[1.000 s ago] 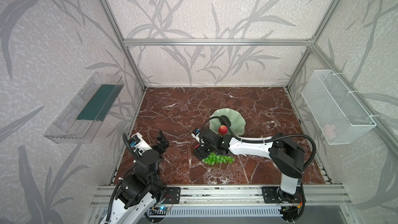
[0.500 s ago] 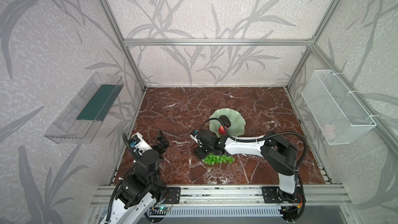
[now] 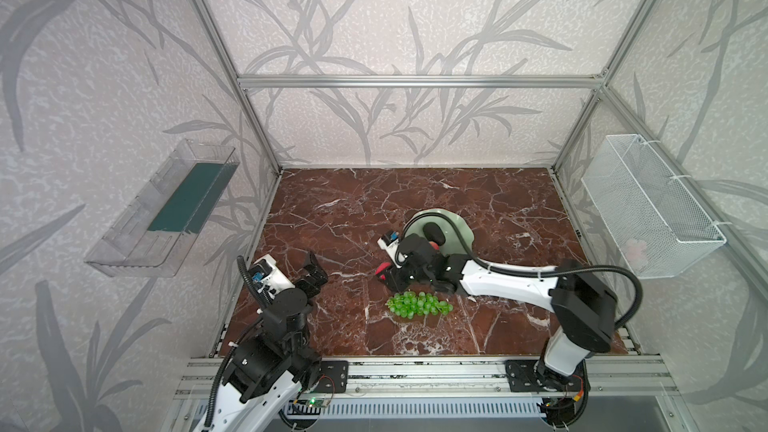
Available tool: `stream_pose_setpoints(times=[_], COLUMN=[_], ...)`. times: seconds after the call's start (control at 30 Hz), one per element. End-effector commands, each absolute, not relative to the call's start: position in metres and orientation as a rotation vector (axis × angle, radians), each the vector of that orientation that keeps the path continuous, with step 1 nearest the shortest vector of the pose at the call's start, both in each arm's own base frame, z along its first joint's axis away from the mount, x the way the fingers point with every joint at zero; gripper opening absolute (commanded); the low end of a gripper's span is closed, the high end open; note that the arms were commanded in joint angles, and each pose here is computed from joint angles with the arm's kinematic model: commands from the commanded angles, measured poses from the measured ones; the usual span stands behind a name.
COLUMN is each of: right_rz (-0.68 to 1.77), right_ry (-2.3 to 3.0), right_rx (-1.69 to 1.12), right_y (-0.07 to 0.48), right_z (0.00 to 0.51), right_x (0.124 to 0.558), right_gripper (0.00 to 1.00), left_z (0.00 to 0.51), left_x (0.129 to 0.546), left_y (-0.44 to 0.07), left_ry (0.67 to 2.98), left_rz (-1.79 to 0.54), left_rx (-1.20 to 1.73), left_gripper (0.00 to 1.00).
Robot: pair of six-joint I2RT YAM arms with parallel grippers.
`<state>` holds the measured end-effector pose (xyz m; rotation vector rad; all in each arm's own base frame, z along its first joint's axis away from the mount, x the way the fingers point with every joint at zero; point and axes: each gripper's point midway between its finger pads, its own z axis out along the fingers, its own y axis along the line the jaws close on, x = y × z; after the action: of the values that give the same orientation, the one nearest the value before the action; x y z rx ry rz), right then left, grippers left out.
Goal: Place and organize the fake fruits in the fruit bowl
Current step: 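Place the second red apple into the bowl with the right gripper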
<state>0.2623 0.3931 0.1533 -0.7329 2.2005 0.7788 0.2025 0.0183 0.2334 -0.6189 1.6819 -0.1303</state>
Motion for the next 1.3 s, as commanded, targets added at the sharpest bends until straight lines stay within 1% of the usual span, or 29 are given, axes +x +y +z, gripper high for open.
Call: stream_pose_setpoints(times=[0.0, 0.13, 0.23, 0.53, 0.77, 0.87, 0.97, 1.07, 1.27], right_rz=[0.579, 0.458, 0.412, 0.308, 0.293, 0.295, 0.307, 0.316, 0.364], right_ry=[2.191, 2.24, 2.246, 2.315, 2.363, 2.374, 2.373, 2.351, 2.293], right_rx=[-0.606, -0.445, -0.387, -0.356, -0.34, -0.338, -0.34, -0.341, -0.361], right_y=[0.332, 0.261, 0.233, 0.215, 0.214, 0.215, 0.215, 0.214, 0.214], right_z=[0.163, 0.154, 0.15, 0.111, 0.085, 0.08, 0.082, 0.093, 0.122], right_x=[0.298, 0.324, 0.333, 0.352, 0.363, 0.363, 0.363, 0.362, 0.353], right_gripper=[0.44, 0.44, 0.44, 0.44, 0.47, 0.53, 0.62, 0.69, 0.74], left_z=[0.238, 0.236, 0.235, 0.236, 0.236, 0.237, 0.236, 0.235, 0.235], left_x=[0.205, 0.209, 0.212, 0.222, 0.226, 0.227, 0.228, 0.229, 0.23], left_y=[0.016, 0.009, 0.006, -0.007, -0.013, -0.015, -0.016, -0.017, -0.017], left_ry=[1.668, 1.683, 1.696, 1.731, 1.75, 1.753, 1.754, 1.758, 1.755], left_rz=[-0.153, -0.172, -0.176, -0.201, -0.206, -0.206, -0.208, -0.206, -0.207], left_rx=[-0.62, -0.604, -0.594, -0.555, -0.528, -0.521, -0.52, -0.515, -0.514], left_gripper=[1.0, 1.0, 1.0, 1.0, 1.0, 1.0, 1.0, 1.0, 1.0])
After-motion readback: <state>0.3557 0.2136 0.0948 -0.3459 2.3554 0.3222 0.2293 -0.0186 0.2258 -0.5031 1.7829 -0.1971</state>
